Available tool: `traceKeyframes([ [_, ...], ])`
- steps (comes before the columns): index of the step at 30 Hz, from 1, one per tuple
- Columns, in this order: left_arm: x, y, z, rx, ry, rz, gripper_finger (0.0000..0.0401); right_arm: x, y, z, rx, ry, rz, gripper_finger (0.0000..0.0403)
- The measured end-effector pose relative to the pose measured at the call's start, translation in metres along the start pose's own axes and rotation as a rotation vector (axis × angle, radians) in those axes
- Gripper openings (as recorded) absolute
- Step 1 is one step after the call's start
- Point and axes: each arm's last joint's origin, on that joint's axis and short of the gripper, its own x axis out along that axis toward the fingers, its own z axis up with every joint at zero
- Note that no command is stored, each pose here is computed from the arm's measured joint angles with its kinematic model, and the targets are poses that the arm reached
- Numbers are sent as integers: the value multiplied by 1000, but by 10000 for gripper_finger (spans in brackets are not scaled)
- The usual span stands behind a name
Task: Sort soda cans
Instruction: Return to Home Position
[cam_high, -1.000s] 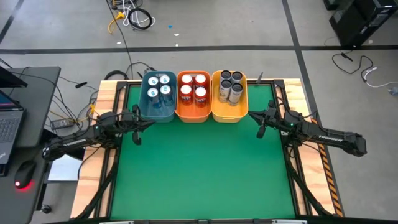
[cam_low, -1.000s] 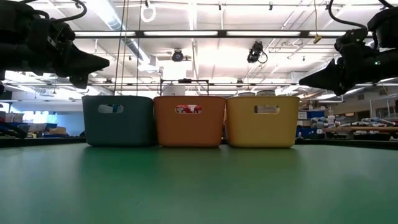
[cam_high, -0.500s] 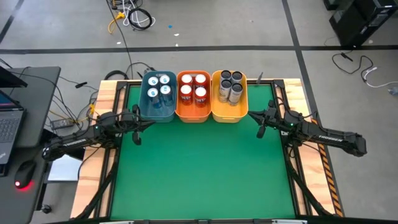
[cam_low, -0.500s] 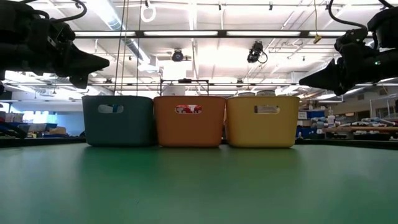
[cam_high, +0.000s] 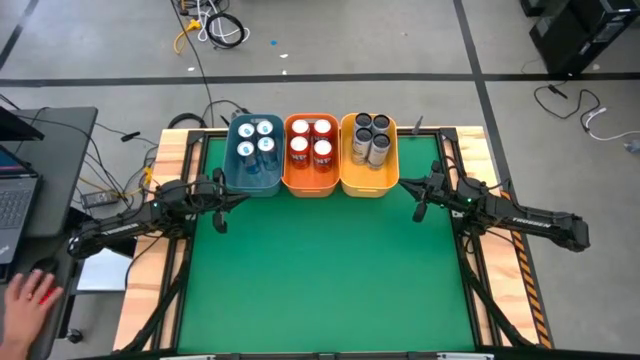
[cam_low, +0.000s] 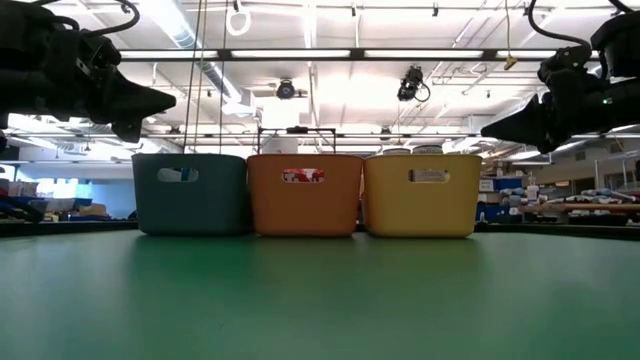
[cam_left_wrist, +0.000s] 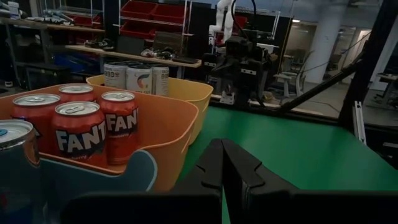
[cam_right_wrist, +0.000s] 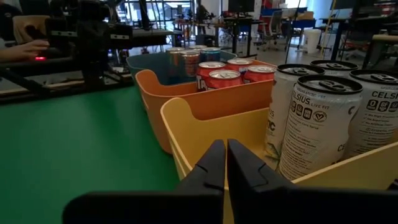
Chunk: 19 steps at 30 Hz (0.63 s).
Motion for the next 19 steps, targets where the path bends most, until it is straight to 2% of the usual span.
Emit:
traceKeyframes([
  [19, 0, 0, 0, 0, 0, 0, 2, 0, 0, 0, 0, 0, 0, 4],
])
